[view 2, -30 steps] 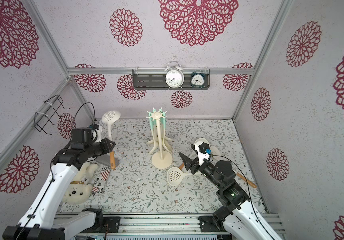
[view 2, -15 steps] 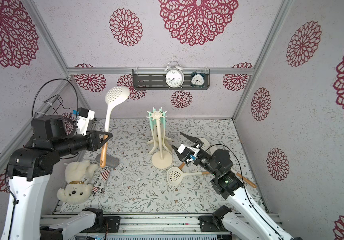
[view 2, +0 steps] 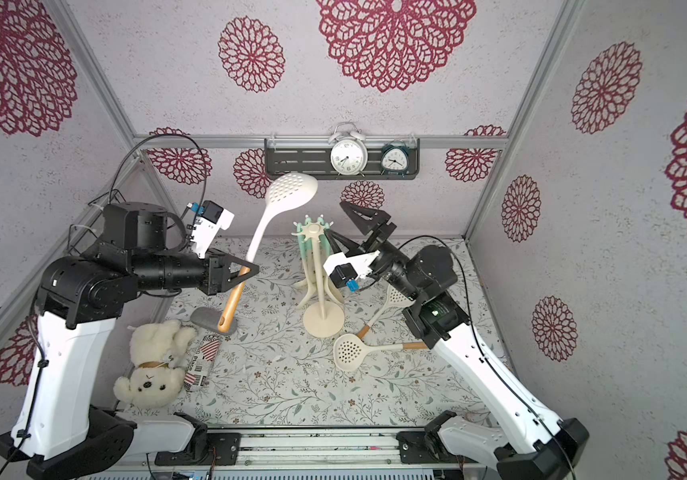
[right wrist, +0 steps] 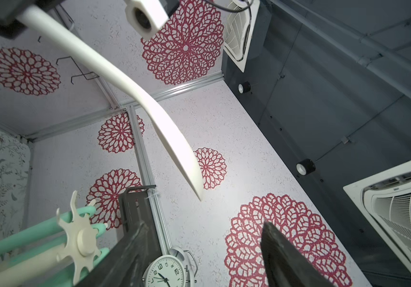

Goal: Hang the skimmer on the kitchen utensil rack
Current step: Pick up the skimmer from the center of the board.

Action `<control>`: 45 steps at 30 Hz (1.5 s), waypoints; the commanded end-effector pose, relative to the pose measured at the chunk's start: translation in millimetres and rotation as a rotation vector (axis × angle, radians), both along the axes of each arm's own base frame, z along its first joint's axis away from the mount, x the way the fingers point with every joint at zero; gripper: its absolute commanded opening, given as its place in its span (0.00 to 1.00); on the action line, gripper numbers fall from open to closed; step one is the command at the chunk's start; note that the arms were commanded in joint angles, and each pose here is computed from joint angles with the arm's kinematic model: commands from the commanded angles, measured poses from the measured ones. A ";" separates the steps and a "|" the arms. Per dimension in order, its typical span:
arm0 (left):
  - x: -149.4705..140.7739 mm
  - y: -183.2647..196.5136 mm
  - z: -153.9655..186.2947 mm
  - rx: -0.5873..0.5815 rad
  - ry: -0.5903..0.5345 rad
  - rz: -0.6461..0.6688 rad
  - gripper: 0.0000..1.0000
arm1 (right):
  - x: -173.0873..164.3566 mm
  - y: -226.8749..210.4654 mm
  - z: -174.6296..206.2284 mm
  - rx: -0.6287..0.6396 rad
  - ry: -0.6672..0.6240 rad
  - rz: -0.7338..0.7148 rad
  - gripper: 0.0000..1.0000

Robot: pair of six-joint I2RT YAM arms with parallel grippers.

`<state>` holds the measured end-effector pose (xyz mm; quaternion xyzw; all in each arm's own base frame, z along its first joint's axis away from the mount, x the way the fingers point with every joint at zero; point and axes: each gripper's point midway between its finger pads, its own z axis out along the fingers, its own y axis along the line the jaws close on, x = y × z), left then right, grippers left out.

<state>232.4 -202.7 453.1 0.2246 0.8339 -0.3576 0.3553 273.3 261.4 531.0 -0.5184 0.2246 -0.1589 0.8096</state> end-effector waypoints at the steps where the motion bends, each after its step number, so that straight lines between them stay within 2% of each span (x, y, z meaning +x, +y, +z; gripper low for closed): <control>1: -6.2 -8.4 10.1 -0.015 -0.027 -0.037 0.00 | 7.4 3.4 10.8 -0.082 -0.127 -0.098 0.76; 9: -11.3 -20.9 2.7 0.001 0.000 -0.087 0.00 | 17.2 9.7 25.5 -0.077 -0.218 -0.160 0.77; 11: -12.8 -24.3 1.4 0.003 0.004 -0.102 0.00 | 20.5 11.4 27.1 -0.090 -0.232 -0.178 0.85; 13: -14.1 -27.2 -0.2 0.005 0.010 -0.116 0.00 | 23.5 13.2 29.2 -0.098 -0.235 -0.186 0.84; 16: -16.6 -30.3 -2.5 0.013 0.019 -0.132 0.00 | 25.8 17.7 29.6 -0.107 -0.239 -0.183 0.70; 20: -17.3 -31.2 -3.5 0.019 0.020 -0.137 0.00 | 26.9 22.1 23.6 -0.127 -0.234 -0.177 0.45; 24: -17.0 -30.5 -3.9 0.024 0.016 -0.135 0.00 | 26.3 22.3 19.0 -0.142 -0.232 -0.179 0.26; 28: -16.8 -28.2 4.5 0.016 -0.026 -0.126 0.00 | 22.6 18.5 19.8 -0.143 -0.237 -0.187 0.03; 31: -23.5 -28.6 31.5 -0.043 -0.123 -0.150 0.00 | 17.8 12.9 25.3 -0.133 -0.247 -0.198 0.00; 33: -29.3 -26.7 55.2 -0.091 -0.205 -0.158 0.17 | 13.9 6.6 32.2 -0.119 -0.254 -0.214 0.00; 34: -33.5 -26.0 68.2 -0.119 -0.249 -0.166 0.35 | 11.8 2.6 35.8 -0.113 -0.258 -0.226 0.00; 35: -37.6 -24.4 81.1 -0.145 -0.294 -0.169 0.57 | 9.2 -2.0 39.4 -0.108 -0.263 -0.241 0.00; 37: -43.4 -19.2 102.7 -0.188 -0.377 -0.156 0.85 | 8.1 -12.1 41.2 -0.106 -0.244 -0.278 0.00; 39: -48.5 -10.7 120.8 -0.220 -0.456 -0.123 0.97 | 7.7 -23.6 37.4 -0.102 -0.197 -0.316 0.00; 42: -55.6 4.5 143.2 -0.260 -0.582 -0.062 0.97 | 6.4 -46.6 24.4 -0.038 -0.050 -0.360 0.00; 45: -63.2 18.5 154.0 -0.292 -0.680 -0.008 0.97 | -0.3 -71.1 8.7 0.084 0.156 -0.366 0.00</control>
